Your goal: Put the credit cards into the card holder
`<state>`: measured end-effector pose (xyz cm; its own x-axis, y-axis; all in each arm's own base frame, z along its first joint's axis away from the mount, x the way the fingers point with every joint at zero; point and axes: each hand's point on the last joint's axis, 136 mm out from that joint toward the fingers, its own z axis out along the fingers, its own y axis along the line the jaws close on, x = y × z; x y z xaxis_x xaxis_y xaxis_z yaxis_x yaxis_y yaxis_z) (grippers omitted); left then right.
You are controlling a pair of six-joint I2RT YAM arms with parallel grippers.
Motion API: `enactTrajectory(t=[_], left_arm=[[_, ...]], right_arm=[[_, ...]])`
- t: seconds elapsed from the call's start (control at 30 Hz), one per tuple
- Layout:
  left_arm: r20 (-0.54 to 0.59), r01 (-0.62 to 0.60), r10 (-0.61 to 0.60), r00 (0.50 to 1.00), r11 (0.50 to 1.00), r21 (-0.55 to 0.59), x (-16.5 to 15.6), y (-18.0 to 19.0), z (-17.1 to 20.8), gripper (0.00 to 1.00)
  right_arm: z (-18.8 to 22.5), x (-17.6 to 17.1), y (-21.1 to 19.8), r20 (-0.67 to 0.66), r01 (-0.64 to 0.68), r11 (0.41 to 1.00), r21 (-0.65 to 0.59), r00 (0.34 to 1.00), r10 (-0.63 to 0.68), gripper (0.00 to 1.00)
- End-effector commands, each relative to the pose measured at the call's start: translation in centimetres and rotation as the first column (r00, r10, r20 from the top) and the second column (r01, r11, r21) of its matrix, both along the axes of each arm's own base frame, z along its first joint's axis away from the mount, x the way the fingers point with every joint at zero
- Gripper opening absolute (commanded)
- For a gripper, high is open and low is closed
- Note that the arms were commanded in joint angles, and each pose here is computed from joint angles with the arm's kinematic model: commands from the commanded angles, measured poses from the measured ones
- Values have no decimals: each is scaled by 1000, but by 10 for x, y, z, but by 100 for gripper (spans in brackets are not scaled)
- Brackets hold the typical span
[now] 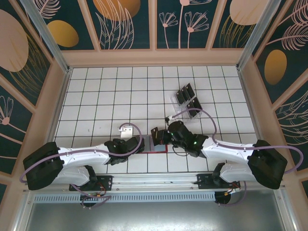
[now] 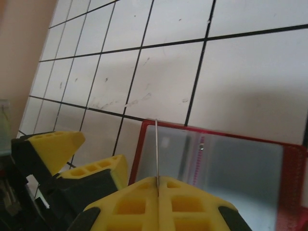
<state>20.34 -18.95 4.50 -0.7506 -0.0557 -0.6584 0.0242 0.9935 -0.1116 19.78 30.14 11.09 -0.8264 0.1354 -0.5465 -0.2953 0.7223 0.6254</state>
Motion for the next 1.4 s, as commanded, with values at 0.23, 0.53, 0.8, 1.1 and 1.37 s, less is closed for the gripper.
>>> enactTrajectory(t=[0.23, 0.53, 0.8, 1.1, 1.37], left_arm=[[2, -2, 2, 1000, 999, 37, 3, 3, 0, 99], [-34, 81, -79, 996, 994, 68, 6, -19, -4, 99], [-44, 116, -113, 993, 992, 52, 7, -30, -3, 99], [-80, 70, -63, 995, 993, 96, -1, -10, -25, 99], [-109, -3, 22, 994, 986, 166, -10, 16, -42, 99]], right_arm=[[-22, 5, -4, 2, 132, 989, 62, 991, -133, 0], [-53, 3, -22, -13, 179, 984, 13, 984, -178, 0], [-62, 1, -30, -27, 197, 980, -1, 980, -197, 0], [-66, 0, -32, -36, 200, 980, -7, 979, -200, 0], [-71, -2, -31, -53, 201, 980, -13, 978, -201, 0]])
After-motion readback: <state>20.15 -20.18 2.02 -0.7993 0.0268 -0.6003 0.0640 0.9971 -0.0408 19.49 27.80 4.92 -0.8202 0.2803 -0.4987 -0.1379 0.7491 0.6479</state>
